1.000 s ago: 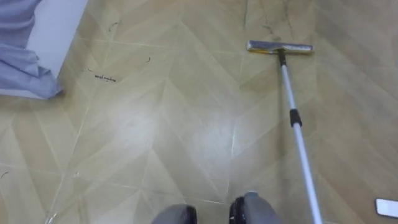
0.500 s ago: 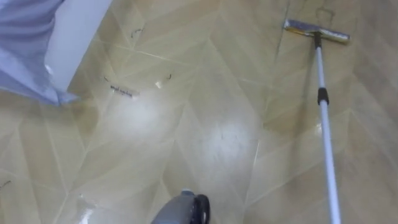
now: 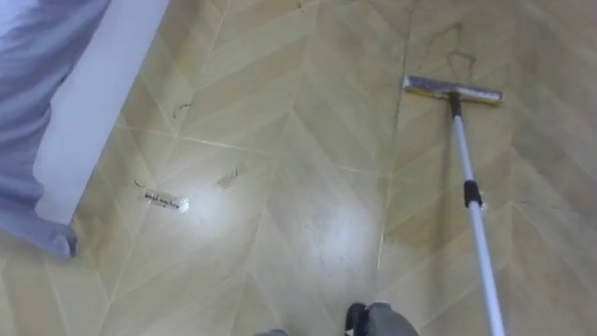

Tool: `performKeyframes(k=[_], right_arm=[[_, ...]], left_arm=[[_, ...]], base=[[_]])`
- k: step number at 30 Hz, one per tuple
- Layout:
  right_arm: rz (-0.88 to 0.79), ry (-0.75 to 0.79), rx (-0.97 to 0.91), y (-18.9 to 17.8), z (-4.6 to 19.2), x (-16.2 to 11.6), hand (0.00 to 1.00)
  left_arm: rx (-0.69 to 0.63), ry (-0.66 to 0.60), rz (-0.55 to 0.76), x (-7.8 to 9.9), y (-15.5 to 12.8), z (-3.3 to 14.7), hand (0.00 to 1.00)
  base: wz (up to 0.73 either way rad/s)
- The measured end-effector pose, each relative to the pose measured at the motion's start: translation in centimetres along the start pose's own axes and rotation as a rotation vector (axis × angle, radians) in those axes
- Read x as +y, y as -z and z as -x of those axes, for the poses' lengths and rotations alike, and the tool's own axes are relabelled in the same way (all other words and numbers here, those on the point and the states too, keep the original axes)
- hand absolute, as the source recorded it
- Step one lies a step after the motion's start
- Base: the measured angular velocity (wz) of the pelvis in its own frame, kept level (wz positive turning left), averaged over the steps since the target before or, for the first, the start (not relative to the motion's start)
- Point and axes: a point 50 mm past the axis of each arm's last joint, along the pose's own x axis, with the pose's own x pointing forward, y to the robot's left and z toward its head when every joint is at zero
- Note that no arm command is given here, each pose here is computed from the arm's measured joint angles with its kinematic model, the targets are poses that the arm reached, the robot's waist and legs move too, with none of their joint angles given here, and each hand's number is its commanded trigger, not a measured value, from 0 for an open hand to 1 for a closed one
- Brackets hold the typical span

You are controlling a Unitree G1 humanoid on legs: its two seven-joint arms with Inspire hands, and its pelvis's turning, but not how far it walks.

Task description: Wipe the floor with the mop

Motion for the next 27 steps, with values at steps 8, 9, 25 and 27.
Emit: performKeyframes(k=[8, 9, 25, 27], right_arm=[[-0.129, -0.112, -0.150, -4.3, 1.1, 0.4, 1.00], [-0.132, -0.093, -0.094, -2.1, 0.4, -0.2, 1.00], [-0.036, -0.020, 0.274, 12.0, -0.8, 0.2, 1.00], [-0.041, -0.013, 0.240, 9.6, -0.9, 0.0, 1.00]], left_arm=[[-0.019, 0.051, 0.003, 0.2, 0.1, 0.1, 0.00], [-0.025, 0.060, -0.001, 0.2, -0.4, 0.0, 0.00], [0.026, 0.062, 0.009, -0.6, 0.8, 0.1, 0.00], [0.035, 0.064, 0.022, -0.5, 0.9, 0.1, 0.00]], base=[[0.17], [0.48], [-0.03], [0.15]])
